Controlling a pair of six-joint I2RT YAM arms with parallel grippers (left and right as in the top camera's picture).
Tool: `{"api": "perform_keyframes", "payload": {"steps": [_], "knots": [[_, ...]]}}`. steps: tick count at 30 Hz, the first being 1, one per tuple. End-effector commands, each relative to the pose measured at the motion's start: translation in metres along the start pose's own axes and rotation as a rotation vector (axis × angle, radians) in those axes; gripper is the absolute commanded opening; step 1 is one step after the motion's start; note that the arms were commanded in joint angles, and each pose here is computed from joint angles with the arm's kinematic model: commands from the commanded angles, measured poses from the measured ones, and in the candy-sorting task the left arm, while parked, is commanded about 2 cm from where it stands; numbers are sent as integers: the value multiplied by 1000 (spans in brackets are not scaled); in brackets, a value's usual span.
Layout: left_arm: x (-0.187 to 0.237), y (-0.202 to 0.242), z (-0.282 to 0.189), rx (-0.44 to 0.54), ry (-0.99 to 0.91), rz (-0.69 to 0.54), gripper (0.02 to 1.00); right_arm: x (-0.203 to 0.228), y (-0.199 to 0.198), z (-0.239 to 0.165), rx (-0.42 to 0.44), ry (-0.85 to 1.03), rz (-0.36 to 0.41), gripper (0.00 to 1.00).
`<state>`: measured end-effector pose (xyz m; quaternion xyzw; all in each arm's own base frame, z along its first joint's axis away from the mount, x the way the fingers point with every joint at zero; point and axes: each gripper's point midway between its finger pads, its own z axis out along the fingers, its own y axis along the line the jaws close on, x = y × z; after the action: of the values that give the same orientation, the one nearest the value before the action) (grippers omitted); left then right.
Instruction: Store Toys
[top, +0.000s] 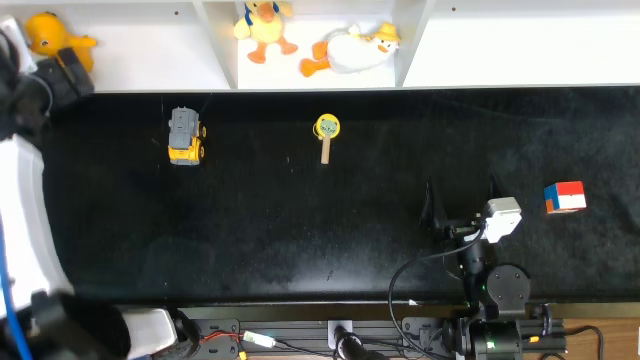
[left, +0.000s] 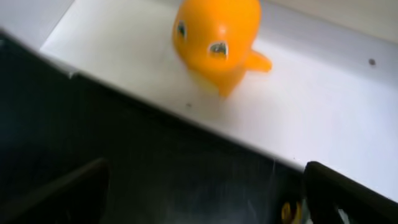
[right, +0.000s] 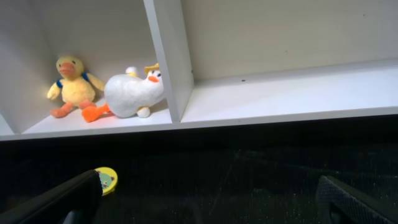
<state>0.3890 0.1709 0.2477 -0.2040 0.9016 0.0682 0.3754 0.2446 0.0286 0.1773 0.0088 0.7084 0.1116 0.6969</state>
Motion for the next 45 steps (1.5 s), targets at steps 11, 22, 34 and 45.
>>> {"api": "perform_keyframes", "payload": {"steps": [11, 22, 34, 45], "knots": [[100, -94, -21, 247, 231, 195, 996, 4, 0, 0, 0, 2, 4, 996], [158, -109, 23, 213, 326, 285, 998, 4, 0, 0, 0, 2, 4, 993], [192, -120, 80, 234, 419, 284, 998, 4, 0, 0, 0, 2, 4, 996], [197, -122, 97, 233, 422, 284, 779, 4, 0, 0, 0, 3, 4, 996]]}}
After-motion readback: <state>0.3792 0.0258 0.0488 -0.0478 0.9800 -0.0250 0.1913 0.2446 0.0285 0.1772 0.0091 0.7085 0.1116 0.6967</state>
